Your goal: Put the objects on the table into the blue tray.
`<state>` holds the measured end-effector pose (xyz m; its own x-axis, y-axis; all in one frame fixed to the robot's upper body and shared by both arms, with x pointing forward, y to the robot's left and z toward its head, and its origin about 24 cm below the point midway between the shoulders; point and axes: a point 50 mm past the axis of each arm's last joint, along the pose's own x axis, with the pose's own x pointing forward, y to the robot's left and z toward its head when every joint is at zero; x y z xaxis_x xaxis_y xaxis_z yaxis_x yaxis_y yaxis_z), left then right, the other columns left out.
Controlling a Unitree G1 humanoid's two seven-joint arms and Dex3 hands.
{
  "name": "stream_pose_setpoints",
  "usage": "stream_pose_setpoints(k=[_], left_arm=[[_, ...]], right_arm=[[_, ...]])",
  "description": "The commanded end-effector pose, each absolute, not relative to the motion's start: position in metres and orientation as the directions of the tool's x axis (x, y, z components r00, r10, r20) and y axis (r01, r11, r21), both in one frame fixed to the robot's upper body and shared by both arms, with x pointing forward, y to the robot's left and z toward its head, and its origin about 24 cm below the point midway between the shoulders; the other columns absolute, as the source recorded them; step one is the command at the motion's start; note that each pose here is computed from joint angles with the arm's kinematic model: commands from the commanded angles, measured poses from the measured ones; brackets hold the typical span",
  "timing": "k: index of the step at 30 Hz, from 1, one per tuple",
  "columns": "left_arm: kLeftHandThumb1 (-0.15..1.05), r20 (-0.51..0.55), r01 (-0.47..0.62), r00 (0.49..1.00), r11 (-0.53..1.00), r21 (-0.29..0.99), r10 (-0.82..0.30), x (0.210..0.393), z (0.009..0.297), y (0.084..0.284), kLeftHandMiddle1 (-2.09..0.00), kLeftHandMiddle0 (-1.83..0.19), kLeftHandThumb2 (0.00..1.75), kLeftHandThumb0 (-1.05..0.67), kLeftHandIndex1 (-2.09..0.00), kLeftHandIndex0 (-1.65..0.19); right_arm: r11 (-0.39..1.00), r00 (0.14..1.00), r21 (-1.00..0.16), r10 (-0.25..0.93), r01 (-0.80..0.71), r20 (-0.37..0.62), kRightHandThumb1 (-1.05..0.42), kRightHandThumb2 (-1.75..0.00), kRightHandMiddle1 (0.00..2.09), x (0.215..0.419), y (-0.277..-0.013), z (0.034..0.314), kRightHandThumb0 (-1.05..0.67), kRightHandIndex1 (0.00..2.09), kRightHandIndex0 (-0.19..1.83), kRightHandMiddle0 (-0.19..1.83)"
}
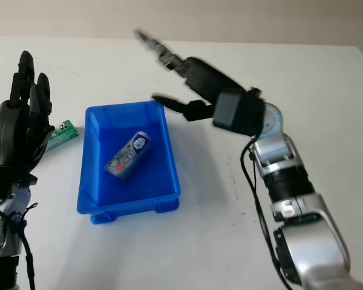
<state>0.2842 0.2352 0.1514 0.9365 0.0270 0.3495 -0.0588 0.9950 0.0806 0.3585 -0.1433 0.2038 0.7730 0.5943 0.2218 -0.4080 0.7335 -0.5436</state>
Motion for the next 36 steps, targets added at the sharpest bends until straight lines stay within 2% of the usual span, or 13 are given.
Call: stream_pose_setpoints(k=[1,4,8,19,31,34,36], left_arm=[[1.05,0.361,-0.064,0.932,0.994,0.09,0.027,0.283,0.154,0.236,0.0,0.19,0.58,-0.83,0.0,0.19],[1.05,0.36,-0.06,0.933,0.994,0.096,0.022,0.283,0.154,0.236,0.0,0.19,0.59,-0.82,0.0,0.19],[1.05,0.357,-0.062,0.934,0.994,0.095,0.024,0.285,0.153,0.237,0.0,0.19,0.59,-0.82,0.0,0.19],[1.05,0.353,-0.05,0.936,0.995,0.091,0.015,0.285,0.15,0.236,0.0,0.19,0.59,-0.81,0.0,0.19],[1.05,0.345,-0.046,0.938,0.994,0.102,0.008,0.286,0.15,0.236,0.0,0.19,0.58,-0.81,0.0,0.19],[1.05,0.345,-0.049,0.939,0.991,0.123,0.004,0.284,0.153,0.238,0.0,0.19,0.56,-0.81,0.0,0.19],[1.05,0.351,-0.093,0.936,0.98,0.178,0.025,0.281,0.159,0.239,0.0,0.19,0.54,-0.79,0.0,0.19]], right_arm=[[0.817,0.817,-0.413,0.524,-0.402,0.24,-1.05,-0.7,0.0,0.353,-0.15,0.2,-0.88,0.0,-0.19,-0.19],[0.878,0.871,-0.306,0.441,-0.369,0.215,-1.05,-0.67,0.0,0.346,-0.161,0.191,-0.86,0.0,-0.19,-0.19],[0.914,0.909,-0.255,0.369,-0.317,0.194,-1.05,-0.75,0.0,0.341,-0.169,0.181,-0.82,0.0,-0.19,-0.19],[0.979,0.972,-0.113,0.183,-0.168,0.148,-1.05,-0.77,0.0,0.335,-0.179,0.157,-0.78,0.0,-0.19,-0.19],[0.986,0.977,-0.061,0.164,-0.157,0.139,-1.05,-0.79,0.0,0.335,-0.171,0.151,-0.77,0.0,-0.19,-0.19],[0.986,0.976,-0.046,0.167,-0.162,0.137,-1.05,-0.79,0.0,0.334,-0.169,0.152,-0.77,0.0,-0.19,-0.19],[0.985,0.974,-0.039,0.174,-0.17,0.143,-1.05,-0.79,0.0,0.334,-0.169,0.153,-0.76,0.0,-0.19,-0.19]])
